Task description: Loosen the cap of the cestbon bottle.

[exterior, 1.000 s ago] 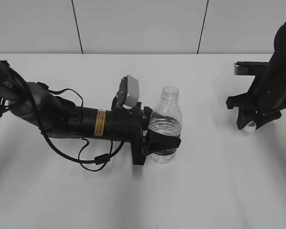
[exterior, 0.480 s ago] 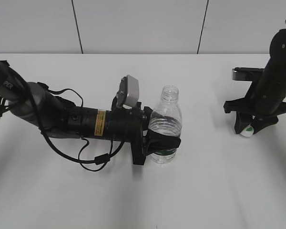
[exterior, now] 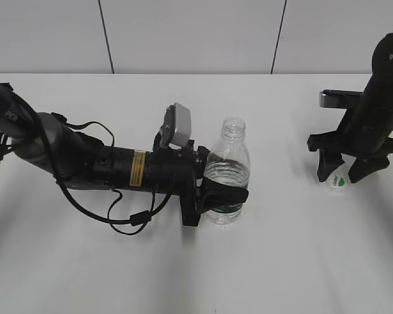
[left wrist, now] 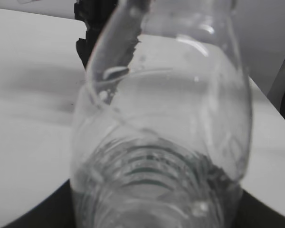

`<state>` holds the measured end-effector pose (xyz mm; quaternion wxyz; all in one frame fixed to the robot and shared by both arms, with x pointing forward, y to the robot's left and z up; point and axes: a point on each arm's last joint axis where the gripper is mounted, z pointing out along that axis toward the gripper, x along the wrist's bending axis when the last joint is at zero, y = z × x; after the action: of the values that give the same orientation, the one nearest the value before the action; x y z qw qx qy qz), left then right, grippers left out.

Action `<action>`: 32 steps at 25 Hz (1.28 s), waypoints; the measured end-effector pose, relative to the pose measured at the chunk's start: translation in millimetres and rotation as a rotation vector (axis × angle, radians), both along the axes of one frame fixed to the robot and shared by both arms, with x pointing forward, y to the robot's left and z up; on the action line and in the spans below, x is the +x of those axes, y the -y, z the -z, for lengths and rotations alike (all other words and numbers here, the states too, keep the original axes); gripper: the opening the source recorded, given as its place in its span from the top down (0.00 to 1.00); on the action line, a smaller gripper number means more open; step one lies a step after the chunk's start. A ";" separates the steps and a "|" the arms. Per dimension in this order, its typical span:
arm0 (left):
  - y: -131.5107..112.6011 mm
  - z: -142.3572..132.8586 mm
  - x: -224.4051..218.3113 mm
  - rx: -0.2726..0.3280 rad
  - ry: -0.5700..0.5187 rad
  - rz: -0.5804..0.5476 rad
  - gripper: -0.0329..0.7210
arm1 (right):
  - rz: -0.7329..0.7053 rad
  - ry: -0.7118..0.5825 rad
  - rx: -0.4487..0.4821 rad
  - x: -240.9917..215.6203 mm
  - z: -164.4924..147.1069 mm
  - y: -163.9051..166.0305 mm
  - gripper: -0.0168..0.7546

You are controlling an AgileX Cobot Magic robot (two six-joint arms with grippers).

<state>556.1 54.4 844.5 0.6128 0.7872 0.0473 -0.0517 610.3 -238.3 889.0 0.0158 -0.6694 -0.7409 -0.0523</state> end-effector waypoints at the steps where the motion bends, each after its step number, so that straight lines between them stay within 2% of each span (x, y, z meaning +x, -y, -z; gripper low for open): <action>1: 0.0 0.0 0.0 0.000 0.000 0.000 0.47 | -0.001 -0.003 0.001 0.5 -3.2 -0.2 0.36; 4: 0.1 -0.3 0.0 -0.003 -0.001 0.000 0.47 | -0.005 0.013 0.009 4.5 -22.5 -1.3 0.36; 7: 0.1 -0.4 -0.1 -0.004 -0.001 0.001 0.38 | -0.008 0.061 0.017 9.5 -45.4 -2.2 0.36; 11: -1.1 4.2 -0.4 0.026 -0.005 -0.009 0.28 | -0.008 0.126 0.028 11.6 -69.0 -2.6 0.36; 14: -1.2 4.1 -1.0 0.023 -0.007 -0.007 0.26 | -0.009 0.151 0.032 11.1 -79.8 -2.6 0.36; 18: -0.3 -2.9 -2.1 -0.010 0.000 0.011 0.26 | -0.009 0.152 0.035 11.8 -84.2 -3.0 0.36; 26: 1.3 -46.3 -1.5 -0.080 0.091 0.035 0.25 | -0.010 0.137 0.034 10.4 -83.9 -2.9 0.36; 32: 0.6 -89.0 -3.3 -0.125 0.163 0.034 0.25 | -0.019 0.080 0.031 7.4 -89.3 -3.0 0.36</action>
<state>552.8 53.8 933.5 0.6616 0.7496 -0.0194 -0.0010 617.7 -235.2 978.4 -0.0028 -0.6593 -0.7464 -0.0904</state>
